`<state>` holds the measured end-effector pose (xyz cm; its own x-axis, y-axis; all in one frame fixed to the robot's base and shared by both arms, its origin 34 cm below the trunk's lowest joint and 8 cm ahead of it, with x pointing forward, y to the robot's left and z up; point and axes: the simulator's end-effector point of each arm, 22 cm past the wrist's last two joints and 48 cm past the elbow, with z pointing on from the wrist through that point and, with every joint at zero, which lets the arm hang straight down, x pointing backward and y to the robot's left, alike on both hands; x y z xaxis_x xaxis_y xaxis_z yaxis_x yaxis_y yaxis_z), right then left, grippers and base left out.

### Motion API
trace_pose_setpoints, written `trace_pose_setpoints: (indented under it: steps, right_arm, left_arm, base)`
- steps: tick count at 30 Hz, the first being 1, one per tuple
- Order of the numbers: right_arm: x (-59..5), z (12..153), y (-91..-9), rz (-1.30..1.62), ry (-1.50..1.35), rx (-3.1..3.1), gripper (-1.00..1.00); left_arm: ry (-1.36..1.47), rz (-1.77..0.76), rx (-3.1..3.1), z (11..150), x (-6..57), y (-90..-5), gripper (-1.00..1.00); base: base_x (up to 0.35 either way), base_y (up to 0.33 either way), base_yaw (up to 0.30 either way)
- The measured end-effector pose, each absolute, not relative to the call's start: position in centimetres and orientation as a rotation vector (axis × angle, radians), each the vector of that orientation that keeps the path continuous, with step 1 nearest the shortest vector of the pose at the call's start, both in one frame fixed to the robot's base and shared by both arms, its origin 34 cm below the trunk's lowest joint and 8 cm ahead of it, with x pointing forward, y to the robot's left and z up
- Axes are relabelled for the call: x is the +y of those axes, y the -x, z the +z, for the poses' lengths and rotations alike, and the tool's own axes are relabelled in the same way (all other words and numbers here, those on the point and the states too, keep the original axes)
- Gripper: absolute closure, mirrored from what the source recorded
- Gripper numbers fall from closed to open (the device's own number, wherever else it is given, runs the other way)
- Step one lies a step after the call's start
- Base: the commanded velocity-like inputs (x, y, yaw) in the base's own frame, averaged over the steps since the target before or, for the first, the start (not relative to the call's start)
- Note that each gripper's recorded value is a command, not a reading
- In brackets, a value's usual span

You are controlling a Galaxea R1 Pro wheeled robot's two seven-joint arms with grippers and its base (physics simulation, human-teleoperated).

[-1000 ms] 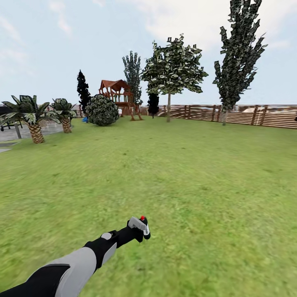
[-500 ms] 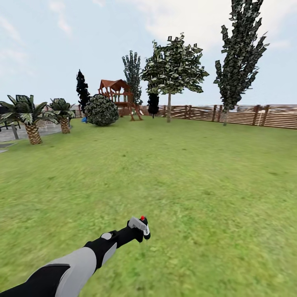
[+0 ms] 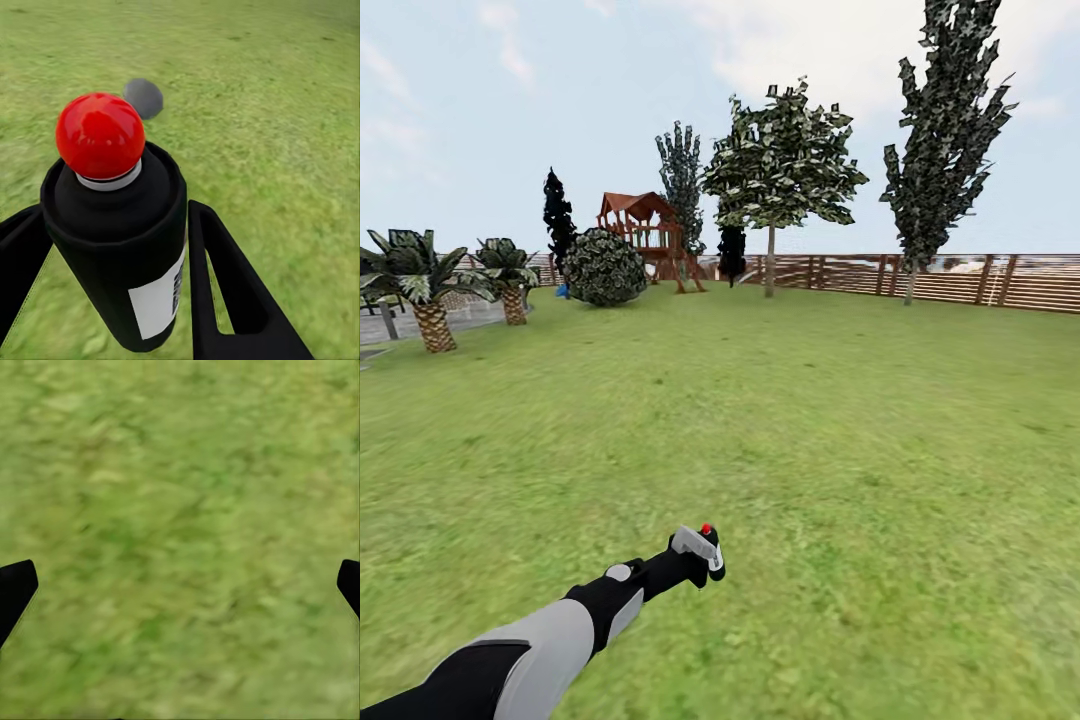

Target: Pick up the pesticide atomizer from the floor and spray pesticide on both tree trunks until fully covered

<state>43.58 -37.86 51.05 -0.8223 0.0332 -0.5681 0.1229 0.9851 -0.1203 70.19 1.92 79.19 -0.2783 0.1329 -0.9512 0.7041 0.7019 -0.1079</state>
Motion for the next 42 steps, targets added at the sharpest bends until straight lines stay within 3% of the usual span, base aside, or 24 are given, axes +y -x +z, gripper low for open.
trace_pose_setpoints:
  steps: [18, 25, 42]
  right_arm:
    - [-38.9, 51.3, -43.7, -0.219, -0.144, 2.521, -1.0]
    - [-40.3, 51.4, -43.3, -0.212, -0.449, 2.474, -1.0]
    - [-40.2, 51.4, -43.3, -0.209, -0.466, 2.473, -1.0]
  left_arm:
    - [-0.662, -0.639, 1.797, 79.2, 1.9, -70.2, 1.0]
    - [-0.663, -0.639, 1.798, 79.1, 1.9, -70.2, 1.0]
    - [-0.663, -0.638, 1.799, 79.1, 1.9, -70.2, 1.0]
  base:
    - [0.347, 0.0, 0.0]
    - [0.347, 0.0, 0.0]
    - [0.347, 0.0, 0.0]
